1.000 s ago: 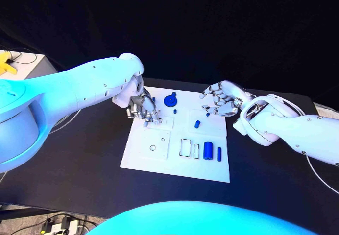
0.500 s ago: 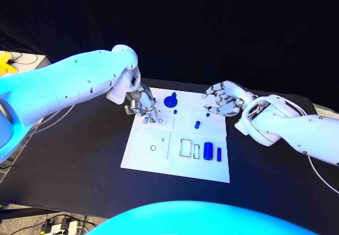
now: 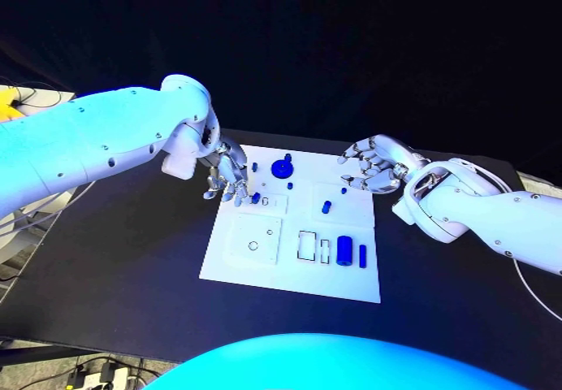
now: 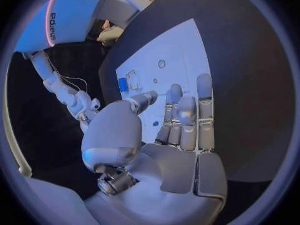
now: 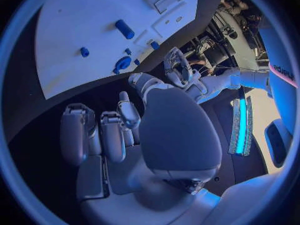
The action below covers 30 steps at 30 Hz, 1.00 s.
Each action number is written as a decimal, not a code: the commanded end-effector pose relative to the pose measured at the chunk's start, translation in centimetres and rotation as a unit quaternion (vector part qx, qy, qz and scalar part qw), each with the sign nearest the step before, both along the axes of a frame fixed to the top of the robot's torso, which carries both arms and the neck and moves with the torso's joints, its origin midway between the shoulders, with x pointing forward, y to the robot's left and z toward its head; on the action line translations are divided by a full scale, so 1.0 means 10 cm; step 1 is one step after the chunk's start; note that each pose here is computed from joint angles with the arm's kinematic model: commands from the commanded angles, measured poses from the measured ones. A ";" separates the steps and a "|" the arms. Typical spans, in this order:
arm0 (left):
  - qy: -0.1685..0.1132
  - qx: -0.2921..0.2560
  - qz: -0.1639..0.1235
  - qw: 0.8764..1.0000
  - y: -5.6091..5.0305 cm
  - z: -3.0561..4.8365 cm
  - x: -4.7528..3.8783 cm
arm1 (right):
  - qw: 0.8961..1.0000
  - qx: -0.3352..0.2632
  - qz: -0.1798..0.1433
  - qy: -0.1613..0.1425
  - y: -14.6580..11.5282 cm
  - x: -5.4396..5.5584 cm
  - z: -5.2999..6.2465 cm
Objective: Assemble the parts on the task board
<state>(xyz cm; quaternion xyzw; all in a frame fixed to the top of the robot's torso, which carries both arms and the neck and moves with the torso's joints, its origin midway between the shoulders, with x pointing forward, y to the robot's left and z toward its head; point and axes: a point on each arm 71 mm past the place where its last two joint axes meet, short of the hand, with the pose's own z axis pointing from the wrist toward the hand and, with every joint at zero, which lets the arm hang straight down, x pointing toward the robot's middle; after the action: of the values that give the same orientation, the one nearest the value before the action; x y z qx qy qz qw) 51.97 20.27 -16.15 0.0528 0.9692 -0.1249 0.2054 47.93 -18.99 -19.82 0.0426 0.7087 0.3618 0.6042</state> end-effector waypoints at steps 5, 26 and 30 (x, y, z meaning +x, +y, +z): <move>-0.189 -0.100 0.103 0.971 -0.03 0.133 0.019 | 1.000 0.003 -0.005 -0.007 -0.04 0.00 0.00; -0.195 -0.013 0.056 0.979 -0.11 -0.050 0.122 | 1.000 0.006 -0.007 0.000 -0.04 0.00 -0.03; -0.170 0.011 0.038 0.985 -0.16 -0.092 0.153 | 1.000 0.006 -0.006 0.001 -0.03 0.00 -0.03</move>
<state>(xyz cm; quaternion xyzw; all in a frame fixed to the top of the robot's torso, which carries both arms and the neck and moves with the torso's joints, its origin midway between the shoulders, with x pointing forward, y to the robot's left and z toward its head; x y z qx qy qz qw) 53.73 18.71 -16.67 0.0013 0.9074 -0.1223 0.4020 47.97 -19.42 -20.06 0.0542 0.7064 0.3595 0.6073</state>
